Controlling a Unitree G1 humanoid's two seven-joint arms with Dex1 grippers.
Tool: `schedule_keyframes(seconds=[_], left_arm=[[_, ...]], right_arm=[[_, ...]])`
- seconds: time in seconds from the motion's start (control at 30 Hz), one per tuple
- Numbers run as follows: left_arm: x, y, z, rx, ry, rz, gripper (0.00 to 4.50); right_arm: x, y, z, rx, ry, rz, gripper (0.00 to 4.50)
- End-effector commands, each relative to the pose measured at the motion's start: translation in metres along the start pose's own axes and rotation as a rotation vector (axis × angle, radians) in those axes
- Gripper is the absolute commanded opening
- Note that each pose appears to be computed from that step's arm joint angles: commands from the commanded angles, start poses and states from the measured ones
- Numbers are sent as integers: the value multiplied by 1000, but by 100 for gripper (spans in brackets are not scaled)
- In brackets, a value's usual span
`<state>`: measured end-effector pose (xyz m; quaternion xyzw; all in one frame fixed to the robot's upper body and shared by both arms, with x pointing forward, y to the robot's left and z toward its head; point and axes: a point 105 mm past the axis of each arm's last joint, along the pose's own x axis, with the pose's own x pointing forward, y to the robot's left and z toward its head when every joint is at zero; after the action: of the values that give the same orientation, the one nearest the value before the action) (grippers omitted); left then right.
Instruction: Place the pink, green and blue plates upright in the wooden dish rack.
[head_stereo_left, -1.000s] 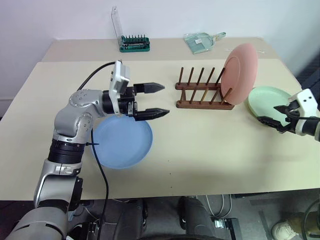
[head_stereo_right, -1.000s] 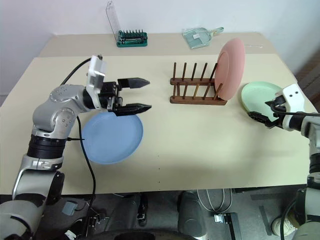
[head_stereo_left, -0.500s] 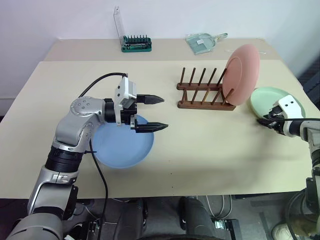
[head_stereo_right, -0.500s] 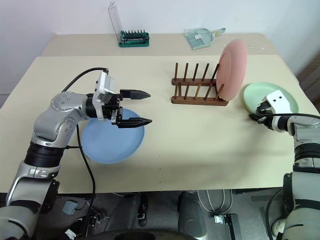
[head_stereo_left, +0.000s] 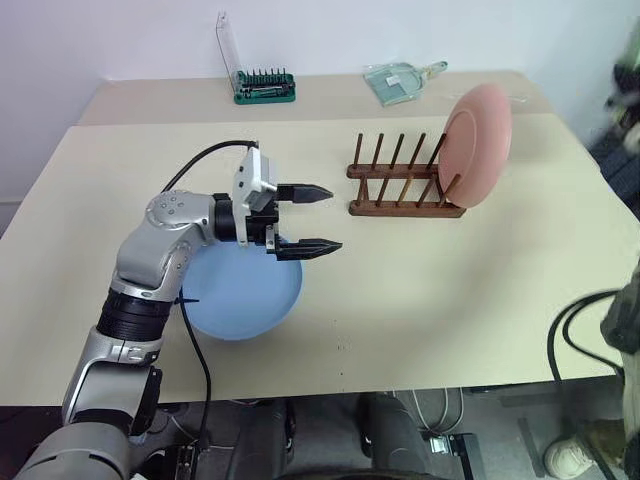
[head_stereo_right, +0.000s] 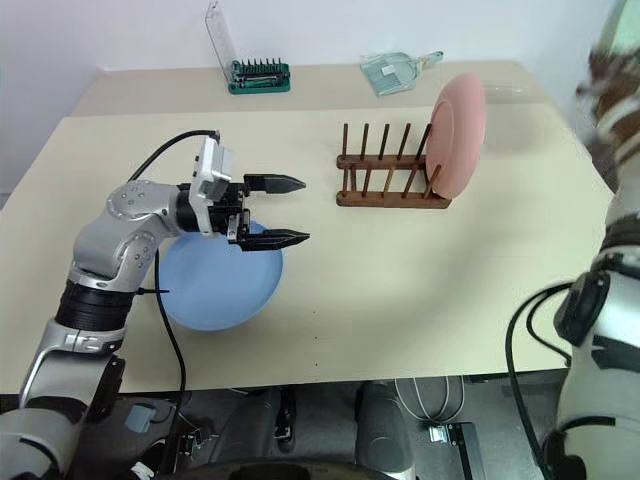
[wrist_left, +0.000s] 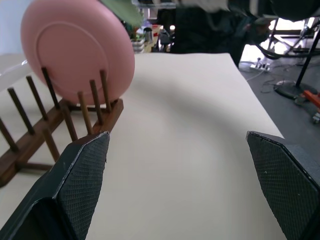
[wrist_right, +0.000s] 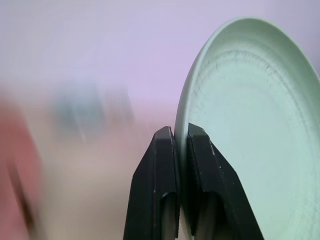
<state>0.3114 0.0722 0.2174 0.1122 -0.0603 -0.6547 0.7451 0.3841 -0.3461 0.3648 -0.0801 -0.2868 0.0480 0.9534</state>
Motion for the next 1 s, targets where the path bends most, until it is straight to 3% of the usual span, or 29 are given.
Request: schedule_keyframes(seconds=[0.03, 0.1, 0.17, 0.3, 0.43, 0.63, 1.0], left_arm=[[-4, 4, 9, 17, -23, 19, 450], [-4, 4, 9, 14, -27, 24, 450], [-4, 4, 9, 12, -30, 25, 450], [-4, 4, 8, 0, -33, 30, 450], [-4, 5, 8, -4, -37, 36, 450], [-7, 7, 6, -3, -29, 51, 450], [-12, 11, 5, -1, -25, 64, 450]], right_arm=[[9, 15, 48, 176, -220, 108, 8], [15, 34, 81, 504, -342, 233, 8], [13, 53, 98, 699, -364, 362, 8], [2, 96, 90, 873, -207, 572, 8], [-4, 98, 83, 1017, -192, 563, 8], [-17, 114, 46, 1053, -39, 551, 8], [-29, 125, 8, 1083, 49, 490, 8]])
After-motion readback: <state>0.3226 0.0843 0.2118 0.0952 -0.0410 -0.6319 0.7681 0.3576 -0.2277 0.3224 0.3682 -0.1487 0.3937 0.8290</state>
